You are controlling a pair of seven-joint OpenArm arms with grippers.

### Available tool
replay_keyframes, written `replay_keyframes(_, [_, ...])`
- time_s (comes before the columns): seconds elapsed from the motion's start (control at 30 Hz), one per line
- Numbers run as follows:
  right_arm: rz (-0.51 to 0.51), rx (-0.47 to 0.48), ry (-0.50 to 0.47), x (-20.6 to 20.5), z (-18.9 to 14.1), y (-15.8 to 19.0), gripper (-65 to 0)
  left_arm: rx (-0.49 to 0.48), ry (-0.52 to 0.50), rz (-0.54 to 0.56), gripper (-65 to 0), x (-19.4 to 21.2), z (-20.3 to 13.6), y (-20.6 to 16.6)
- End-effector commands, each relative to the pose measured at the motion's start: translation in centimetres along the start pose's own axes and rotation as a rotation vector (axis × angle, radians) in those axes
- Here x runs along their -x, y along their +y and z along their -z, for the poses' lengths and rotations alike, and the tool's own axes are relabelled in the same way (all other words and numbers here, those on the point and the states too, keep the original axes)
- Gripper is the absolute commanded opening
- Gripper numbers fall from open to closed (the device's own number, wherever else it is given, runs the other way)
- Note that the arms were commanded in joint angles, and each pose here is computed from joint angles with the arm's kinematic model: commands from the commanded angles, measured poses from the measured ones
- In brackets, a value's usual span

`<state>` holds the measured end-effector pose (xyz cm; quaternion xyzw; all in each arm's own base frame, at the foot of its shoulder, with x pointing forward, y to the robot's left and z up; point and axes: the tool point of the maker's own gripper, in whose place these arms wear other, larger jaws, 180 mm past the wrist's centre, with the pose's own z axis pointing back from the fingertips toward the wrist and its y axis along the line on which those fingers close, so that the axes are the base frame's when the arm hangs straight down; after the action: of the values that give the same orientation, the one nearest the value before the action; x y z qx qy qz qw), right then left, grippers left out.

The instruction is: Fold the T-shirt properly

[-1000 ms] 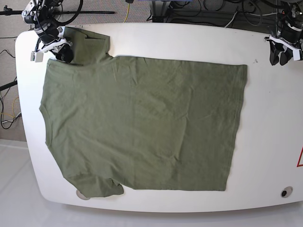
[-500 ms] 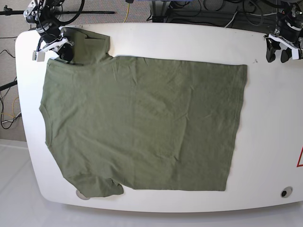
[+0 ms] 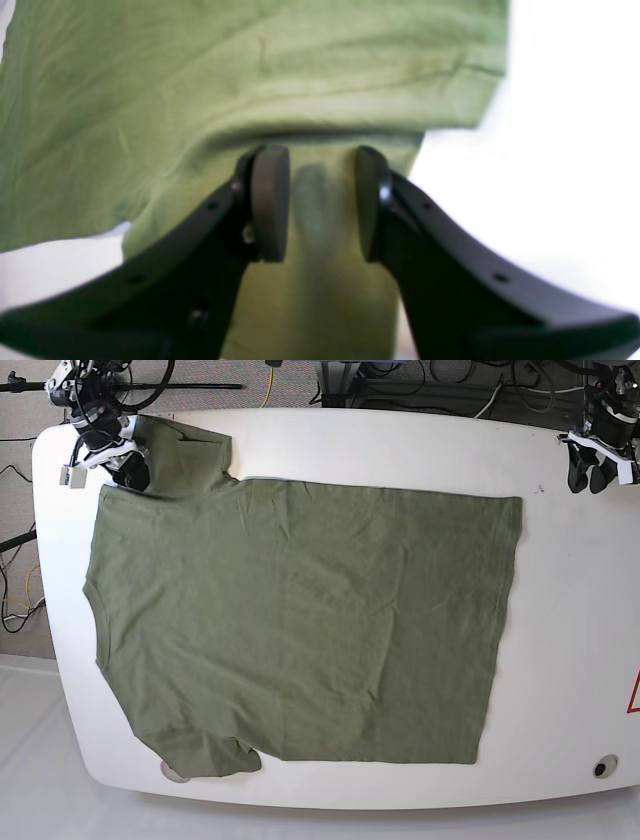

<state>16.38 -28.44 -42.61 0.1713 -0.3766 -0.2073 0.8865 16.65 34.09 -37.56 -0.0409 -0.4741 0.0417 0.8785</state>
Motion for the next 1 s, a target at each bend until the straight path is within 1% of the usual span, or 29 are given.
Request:
replay_keyframes(0.0, [-0.019, 0.032, 0.048, 0.7, -0.3, -0.7, -42.3, 0.004, -0.047, 0.014, -41.6, -1.4, -0.3, 0.1])
replay_keyframes(0.17, [-0.028, 0.006, 0.063, 1.3, 0.2, 0.4, -42.8, 0.006, -0.047, -0.006, -39.3, -1.2, -0.3, 0.1])
replay_keyframes(0.3, [-0.031, -0.002, 0.073, 1.6, 0.3, 0.7, -43.4, 0.01, -0.035, -0.02, -36.0, -0.9, -0.2, 0.0])
replay_keyframes(0.37, [-0.031, -0.004, 0.077, 1.7, 0.4, 0.7, -43.8, 0.013, -0.018, -0.029, -33.1, -0.5, -0.1, -0.1])
replay_keyframes(0.43, [-0.031, -0.003, 0.082, 1.8, 0.4, 0.8, -47.5, 0.023, 0.032, -0.049, -27.3, 0.6, 0.2, -0.5])
replay_keyframes(0.5, [-0.031, -0.003, 0.084, 2.0, 0.5, 0.9, -49.3, 0.027, 0.042, -0.057, -26.7, 0.9, 0.4, -0.7])
replay_keyframes(0.63, [-0.024, -0.001, 0.083, 2.1, 0.5, 1.0, -52.3, 0.032, 0.044, -0.067, -27.3, 1.1, 0.7, -1.0])
replay_keyframes(0.77, [0.0, 0.014, 0.058, 2.3, 0.2, 1.4, -50.8, 0.023, 0.012, -0.046, -33.1, 0.4, 0.4, -0.6])
replay_keyframes(0.97, [0.011, 0.026, 0.065, 2.7, 0.0, 1.3, -50.5, 0.012, -0.017, -0.04, -37.4, -0.2, 0.2, -0.3])
